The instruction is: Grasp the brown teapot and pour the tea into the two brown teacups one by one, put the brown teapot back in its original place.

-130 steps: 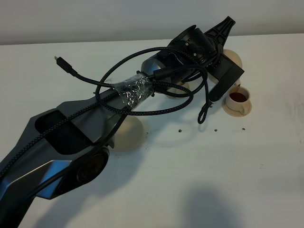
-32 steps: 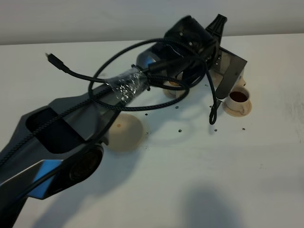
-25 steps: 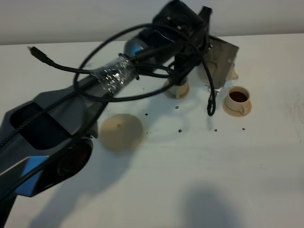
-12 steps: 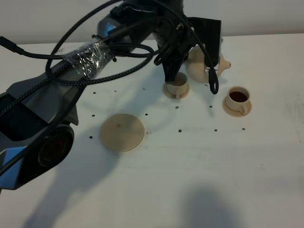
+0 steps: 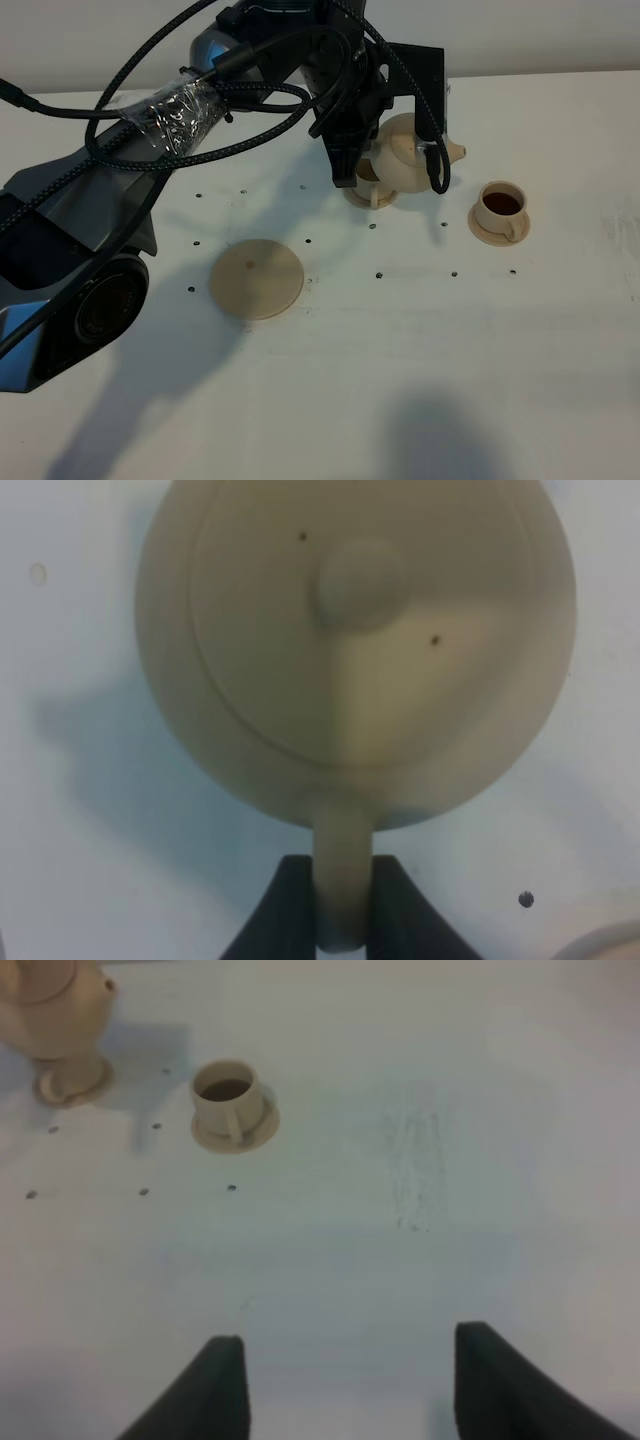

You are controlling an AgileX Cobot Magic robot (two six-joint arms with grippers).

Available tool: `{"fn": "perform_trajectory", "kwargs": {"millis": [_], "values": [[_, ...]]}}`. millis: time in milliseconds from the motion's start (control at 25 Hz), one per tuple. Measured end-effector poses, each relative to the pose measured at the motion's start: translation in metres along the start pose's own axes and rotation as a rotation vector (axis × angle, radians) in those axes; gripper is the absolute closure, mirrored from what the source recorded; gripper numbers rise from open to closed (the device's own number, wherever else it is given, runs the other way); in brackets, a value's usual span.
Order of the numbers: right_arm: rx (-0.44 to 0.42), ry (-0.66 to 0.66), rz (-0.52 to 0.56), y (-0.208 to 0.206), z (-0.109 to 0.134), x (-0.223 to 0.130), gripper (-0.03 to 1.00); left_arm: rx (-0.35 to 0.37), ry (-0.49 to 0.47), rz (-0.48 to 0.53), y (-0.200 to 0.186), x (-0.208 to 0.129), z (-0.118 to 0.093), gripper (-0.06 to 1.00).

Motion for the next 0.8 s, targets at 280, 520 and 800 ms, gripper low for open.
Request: {"fn": "perform_trajectory", "kwargs": {"millis": [280, 520, 800], "values": [[0.000, 0.000, 0.000, 0.000, 0.000, 0.000, 0.52, 0.002, -0.027, 0.030, 0.000, -0.006, 0.001, 0.78], [0.000, 0.000, 0.000, 0.000, 0.000, 0.000, 0.52, 0.026, -0.092, 0.074, -0.014, -0.041, 0.025, 0.78], [0.000, 0.000, 0.000, 0.000, 0.000, 0.000, 0.52, 0.114, -0.027, 0.081, -0.035, -0.069, 0.055, 0.78]]}}
Point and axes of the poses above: a point on each arm's last joint axis where the gripper is mounted, y pointing out along that axis toward the gripper, z along the wrist's bending axis when the last joint is at zero, x = y × z, the point moved 7 cm from there along y, pointing out along that axis toward the gripper, and after that the axes turned 7 degrees about -y, right-handed, at the moved point
